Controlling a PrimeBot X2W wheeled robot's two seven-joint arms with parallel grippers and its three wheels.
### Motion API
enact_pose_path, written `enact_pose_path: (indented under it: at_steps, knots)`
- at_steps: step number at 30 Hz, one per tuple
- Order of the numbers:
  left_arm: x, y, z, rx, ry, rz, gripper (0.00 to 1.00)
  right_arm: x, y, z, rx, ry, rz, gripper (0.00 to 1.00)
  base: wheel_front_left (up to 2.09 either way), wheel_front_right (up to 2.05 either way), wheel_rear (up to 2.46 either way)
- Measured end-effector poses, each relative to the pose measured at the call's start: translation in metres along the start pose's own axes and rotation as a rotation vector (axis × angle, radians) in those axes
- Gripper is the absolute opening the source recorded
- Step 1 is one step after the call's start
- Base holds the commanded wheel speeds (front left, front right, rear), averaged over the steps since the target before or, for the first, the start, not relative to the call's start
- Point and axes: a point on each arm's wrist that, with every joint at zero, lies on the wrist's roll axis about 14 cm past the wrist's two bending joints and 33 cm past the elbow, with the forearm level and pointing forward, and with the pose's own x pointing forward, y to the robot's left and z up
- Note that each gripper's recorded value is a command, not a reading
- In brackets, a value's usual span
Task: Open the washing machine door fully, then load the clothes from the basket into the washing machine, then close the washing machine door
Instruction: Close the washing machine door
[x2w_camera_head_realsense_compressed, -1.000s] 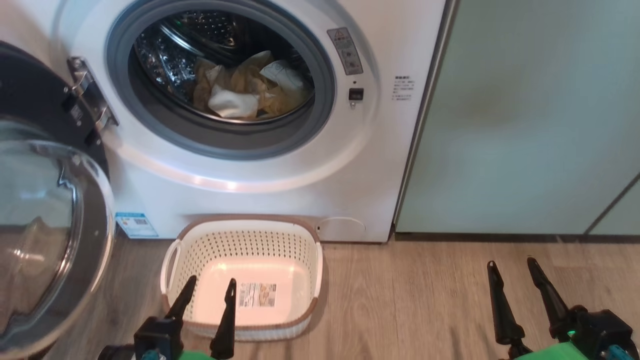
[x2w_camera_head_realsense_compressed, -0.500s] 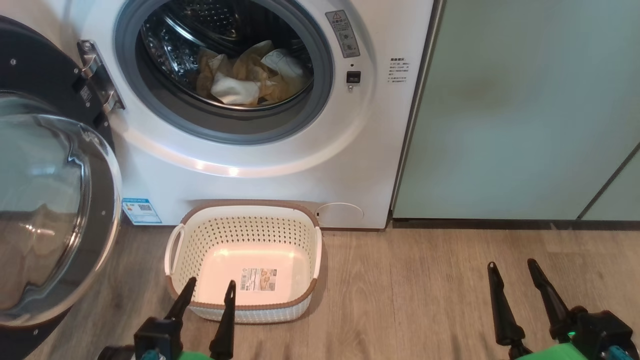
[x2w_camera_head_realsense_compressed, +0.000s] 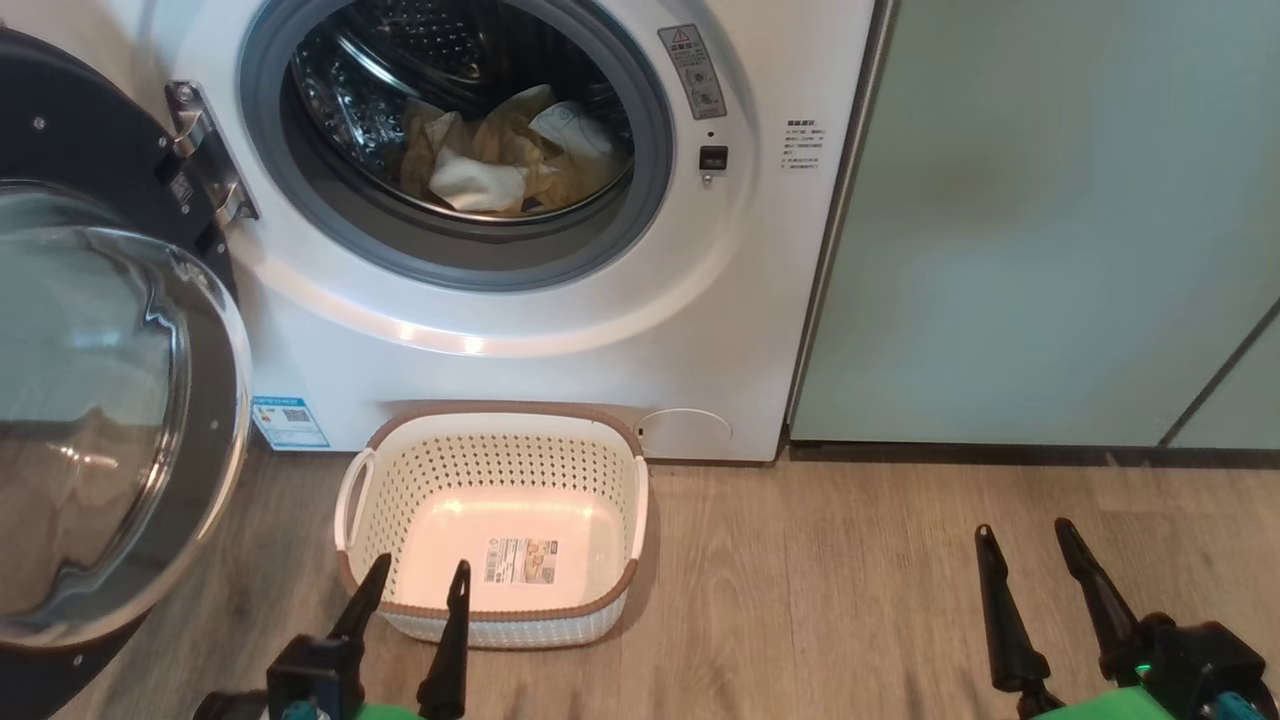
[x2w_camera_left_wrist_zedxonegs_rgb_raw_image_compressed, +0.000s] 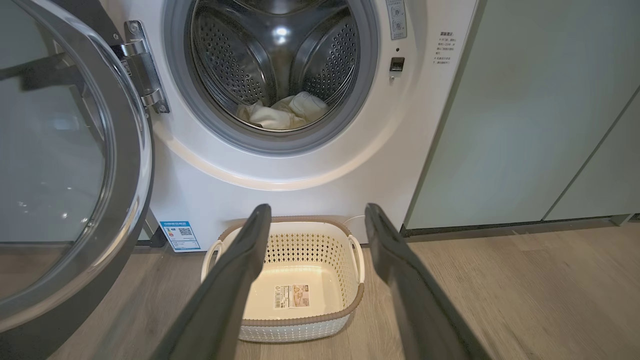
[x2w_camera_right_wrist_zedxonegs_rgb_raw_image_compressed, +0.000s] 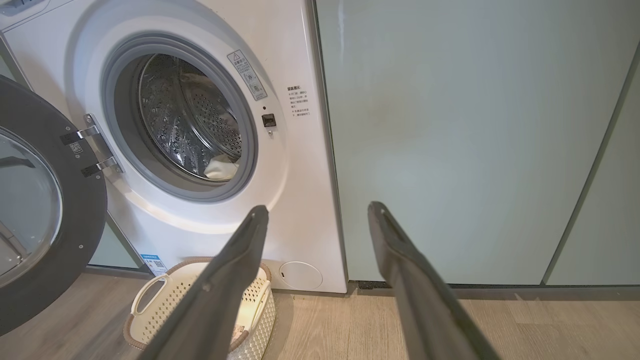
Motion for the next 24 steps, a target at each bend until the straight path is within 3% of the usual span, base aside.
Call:
enact_pose_path:
  at_steps: [13, 24]
  knots:
    - [-0.009, 0.018, 0.003, -0.007, -0.011, 0.061, 1.0, 0.007, 0.008, -0.008, -0.009, 0.028, 0.038, 1.0, 0.0, 0.0, 0.0]
    - [-0.044, 0.071, 0.008, 0.006, -0.027, 0.256, 1.0, 0.039, 0.056, -0.02, -0.003, 0.058, 0.211, 1.0, 0.0, 0.0, 0.0]
